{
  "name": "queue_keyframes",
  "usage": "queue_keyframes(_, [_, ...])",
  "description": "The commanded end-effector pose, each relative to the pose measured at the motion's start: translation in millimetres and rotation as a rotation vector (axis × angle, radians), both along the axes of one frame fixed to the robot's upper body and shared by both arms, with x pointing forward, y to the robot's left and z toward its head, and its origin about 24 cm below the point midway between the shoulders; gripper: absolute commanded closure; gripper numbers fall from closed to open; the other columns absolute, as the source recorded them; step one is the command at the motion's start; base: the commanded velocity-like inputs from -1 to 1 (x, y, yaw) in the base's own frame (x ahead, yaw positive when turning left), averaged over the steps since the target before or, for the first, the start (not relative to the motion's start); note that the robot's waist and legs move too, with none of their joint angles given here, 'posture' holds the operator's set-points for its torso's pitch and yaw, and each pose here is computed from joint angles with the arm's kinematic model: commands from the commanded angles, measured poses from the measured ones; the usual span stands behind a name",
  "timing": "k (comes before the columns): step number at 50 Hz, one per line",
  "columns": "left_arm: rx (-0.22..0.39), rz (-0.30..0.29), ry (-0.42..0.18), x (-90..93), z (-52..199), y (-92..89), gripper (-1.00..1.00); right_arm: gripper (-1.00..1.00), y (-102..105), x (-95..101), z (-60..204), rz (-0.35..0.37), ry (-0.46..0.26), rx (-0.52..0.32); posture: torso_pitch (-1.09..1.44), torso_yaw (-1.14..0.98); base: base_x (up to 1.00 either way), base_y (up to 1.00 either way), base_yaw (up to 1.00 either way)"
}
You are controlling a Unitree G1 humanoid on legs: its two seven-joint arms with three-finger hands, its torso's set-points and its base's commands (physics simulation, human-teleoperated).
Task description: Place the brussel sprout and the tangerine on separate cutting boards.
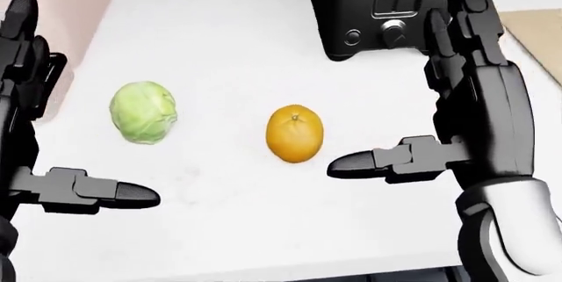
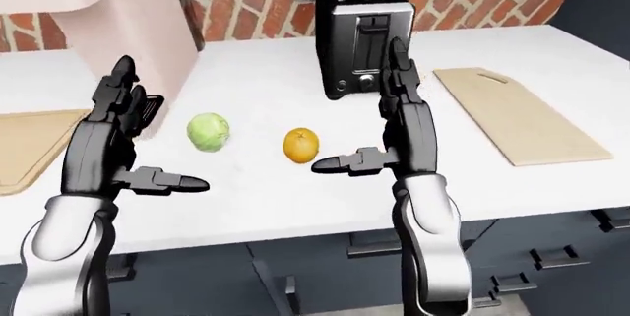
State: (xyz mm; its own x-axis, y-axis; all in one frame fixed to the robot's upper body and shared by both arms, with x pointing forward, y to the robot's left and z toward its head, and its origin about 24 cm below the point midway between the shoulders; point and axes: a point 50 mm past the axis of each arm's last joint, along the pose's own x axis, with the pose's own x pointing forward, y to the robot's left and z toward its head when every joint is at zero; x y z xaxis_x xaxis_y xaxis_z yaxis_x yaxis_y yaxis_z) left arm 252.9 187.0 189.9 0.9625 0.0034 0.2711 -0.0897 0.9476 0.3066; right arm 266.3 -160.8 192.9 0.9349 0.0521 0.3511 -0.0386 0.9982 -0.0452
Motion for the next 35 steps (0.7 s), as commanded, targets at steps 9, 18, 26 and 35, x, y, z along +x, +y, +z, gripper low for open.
queue_keyframes(9, [0.015,0.019,-0.050,-3.1,11.1,3.4,-1.00,-1.00,10.6,-4.1,12.5,0.047,-0.045,-0.004,0.00,0.00,0.00,0.00,0.00])
queue_keyframes(18, [0.011,0.009,-0.041,-3.7,8.2,2.9,-1.00,-1.00,15.2,-0.1,8.2,0.024,-0.011,-0.101,0.00,0.00,0.00,0.00,0.00])
queue_keyframes(26, [0.003,0.003,-0.035,-3.1,5.5,1.9,-1.00,-1.00,23.4,6.8,5.8,0.025,0.014,-0.235,0.00,0.00,0.00,0.00,0.00])
queue_keyframes(35, [0.003,0.002,-0.033,-0.8,5.7,1.8,-1.00,-1.00,36.1,15.6,-2.5,0.056,0.056,-0.337,0.00,0.00,0.00,0.00,0.00])
